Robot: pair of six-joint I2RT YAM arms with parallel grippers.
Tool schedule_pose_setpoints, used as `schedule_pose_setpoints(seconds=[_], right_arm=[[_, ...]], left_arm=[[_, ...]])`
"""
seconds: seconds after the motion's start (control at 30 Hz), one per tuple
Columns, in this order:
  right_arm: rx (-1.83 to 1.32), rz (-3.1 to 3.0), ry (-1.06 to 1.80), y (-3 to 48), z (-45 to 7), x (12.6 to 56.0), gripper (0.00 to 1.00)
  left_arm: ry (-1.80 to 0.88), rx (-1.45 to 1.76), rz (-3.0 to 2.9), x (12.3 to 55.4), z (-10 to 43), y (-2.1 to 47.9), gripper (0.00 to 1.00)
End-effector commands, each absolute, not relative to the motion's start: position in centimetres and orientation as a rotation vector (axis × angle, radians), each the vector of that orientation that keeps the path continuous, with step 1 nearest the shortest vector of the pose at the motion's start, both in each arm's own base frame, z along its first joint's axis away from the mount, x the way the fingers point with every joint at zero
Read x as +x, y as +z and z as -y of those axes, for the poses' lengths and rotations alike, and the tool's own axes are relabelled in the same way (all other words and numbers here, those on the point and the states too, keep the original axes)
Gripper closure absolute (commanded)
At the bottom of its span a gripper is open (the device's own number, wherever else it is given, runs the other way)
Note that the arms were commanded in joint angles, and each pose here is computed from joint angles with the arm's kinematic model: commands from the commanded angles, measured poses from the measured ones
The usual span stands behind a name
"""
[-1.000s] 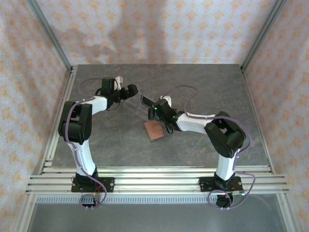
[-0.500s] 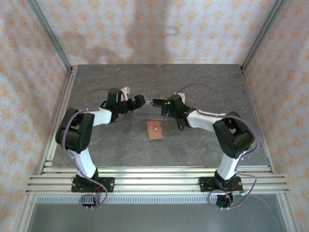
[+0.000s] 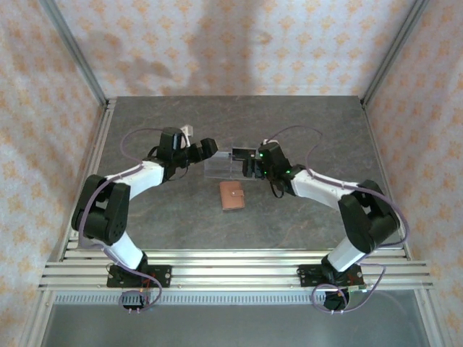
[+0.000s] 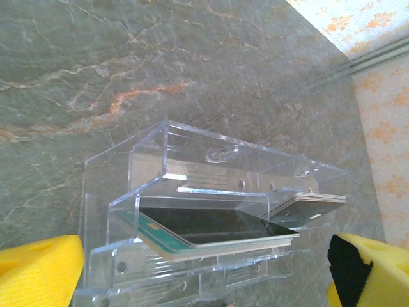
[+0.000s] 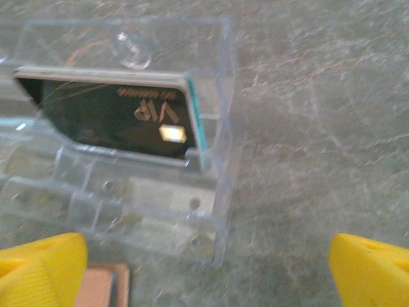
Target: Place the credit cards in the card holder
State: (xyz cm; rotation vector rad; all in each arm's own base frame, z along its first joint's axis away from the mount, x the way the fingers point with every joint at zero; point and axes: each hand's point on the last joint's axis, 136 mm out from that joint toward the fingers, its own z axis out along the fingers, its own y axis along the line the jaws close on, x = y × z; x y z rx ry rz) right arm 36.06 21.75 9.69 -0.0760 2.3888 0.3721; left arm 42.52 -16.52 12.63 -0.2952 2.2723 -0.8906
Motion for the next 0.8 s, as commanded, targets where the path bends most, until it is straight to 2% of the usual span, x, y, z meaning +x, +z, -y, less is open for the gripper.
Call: schedule_pose_setpoints(seconds=[0.0,0.2,0.3,0.5,0.63,0.77], right_arm=[[-0.137,-2.491,0.505,8.6,-22.8,32.3,0.07],[-0.214,-2.631,0.658,6.8,-26.7,26.8,0.1],[-0.147,-2.669,0.728,6.1,-27.5,25.8,0.12],[-0.096,-2.715,0.836,5.6,-28.6,24.9,0.37],[-0.087,-2.732,0.914,5.1,-29.5,24.5,0.45],[-0.068,-2.748,0.89,4.5,-29.4,24.7,0.48]], left_arm=[[-0.787,-0.298,-2.276,42.2,14.8,14.9,0.01],[-0.754,-0.249,-2.387,38.3,14.1,15.8,0.01],[-0.738,-0.242,-2.456,35.7,13.6,15.5,0.0],[-0.744,-0.247,-2.529,31.6,13.1,12.3,0.01],[-0.763,-0.29,-2.51,31.3,13.0,11.3,0.01],[-0.703,-0.27,-2.509,31.5,12.4,11.8,0.01]])
